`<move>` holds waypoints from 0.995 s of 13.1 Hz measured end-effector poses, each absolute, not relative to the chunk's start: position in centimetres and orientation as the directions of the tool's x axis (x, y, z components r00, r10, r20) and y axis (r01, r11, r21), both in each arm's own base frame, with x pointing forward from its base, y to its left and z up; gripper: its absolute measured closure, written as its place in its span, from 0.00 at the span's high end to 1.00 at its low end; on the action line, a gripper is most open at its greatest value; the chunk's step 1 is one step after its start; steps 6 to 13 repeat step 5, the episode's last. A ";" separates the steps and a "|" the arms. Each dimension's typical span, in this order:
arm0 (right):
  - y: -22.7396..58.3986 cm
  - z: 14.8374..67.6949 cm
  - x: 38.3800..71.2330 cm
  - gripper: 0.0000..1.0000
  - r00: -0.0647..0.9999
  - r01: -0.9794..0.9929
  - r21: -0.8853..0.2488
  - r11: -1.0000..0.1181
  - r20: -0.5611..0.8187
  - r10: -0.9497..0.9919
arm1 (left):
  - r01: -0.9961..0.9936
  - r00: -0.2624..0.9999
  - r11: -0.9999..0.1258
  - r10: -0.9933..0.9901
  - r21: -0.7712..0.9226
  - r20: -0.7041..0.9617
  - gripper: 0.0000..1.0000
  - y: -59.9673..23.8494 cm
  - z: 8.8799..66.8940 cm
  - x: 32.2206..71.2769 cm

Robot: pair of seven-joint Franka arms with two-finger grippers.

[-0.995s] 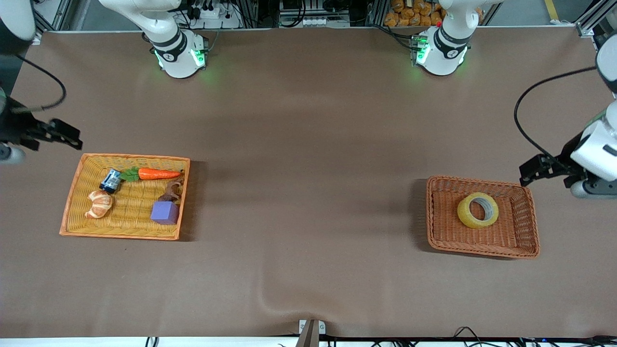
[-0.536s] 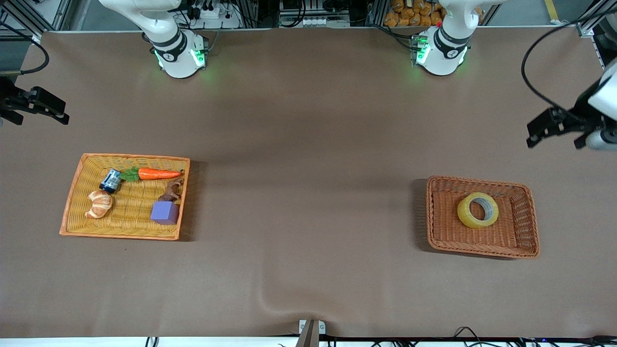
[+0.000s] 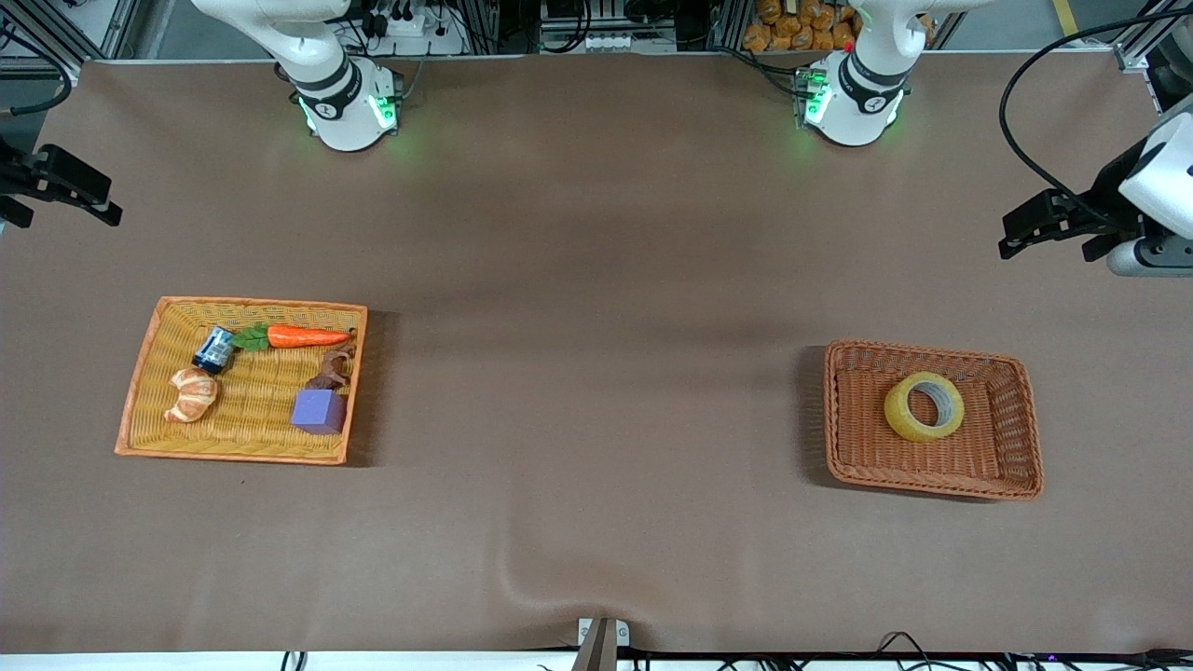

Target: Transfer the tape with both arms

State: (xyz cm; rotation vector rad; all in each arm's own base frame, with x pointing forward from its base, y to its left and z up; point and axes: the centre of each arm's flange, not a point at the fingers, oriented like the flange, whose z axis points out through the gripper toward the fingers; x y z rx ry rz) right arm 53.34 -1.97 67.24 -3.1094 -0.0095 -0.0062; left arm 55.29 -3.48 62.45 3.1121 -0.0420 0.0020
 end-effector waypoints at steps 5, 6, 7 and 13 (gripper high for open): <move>-2.7 67.3 53.4 1.00 1.000 -0.006 -0.038 -0.999 0.009 -0.006 | -0.039 0.999 -0.999 -0.039 -0.022 0.001 1.00 -3.1 64.1 54.0; -2.7 67.3 53.4 1.00 1.000 -0.006 -0.038 -0.999 0.009 -0.006 | -0.039 0.999 -0.999 -0.039 -0.022 0.001 1.00 -3.1 64.1 54.0; -2.7 67.3 53.4 1.00 1.000 -0.006 -0.038 -0.999 0.009 -0.006 | -0.039 0.999 -0.999 -0.039 -0.022 0.001 1.00 -3.1 64.1 54.0; -2.7 67.3 53.4 1.00 1.000 -0.006 -0.038 -0.999 0.009 -0.006 | -0.039 0.999 -0.999 -0.039 -0.022 0.001 1.00 -3.1 64.1 54.0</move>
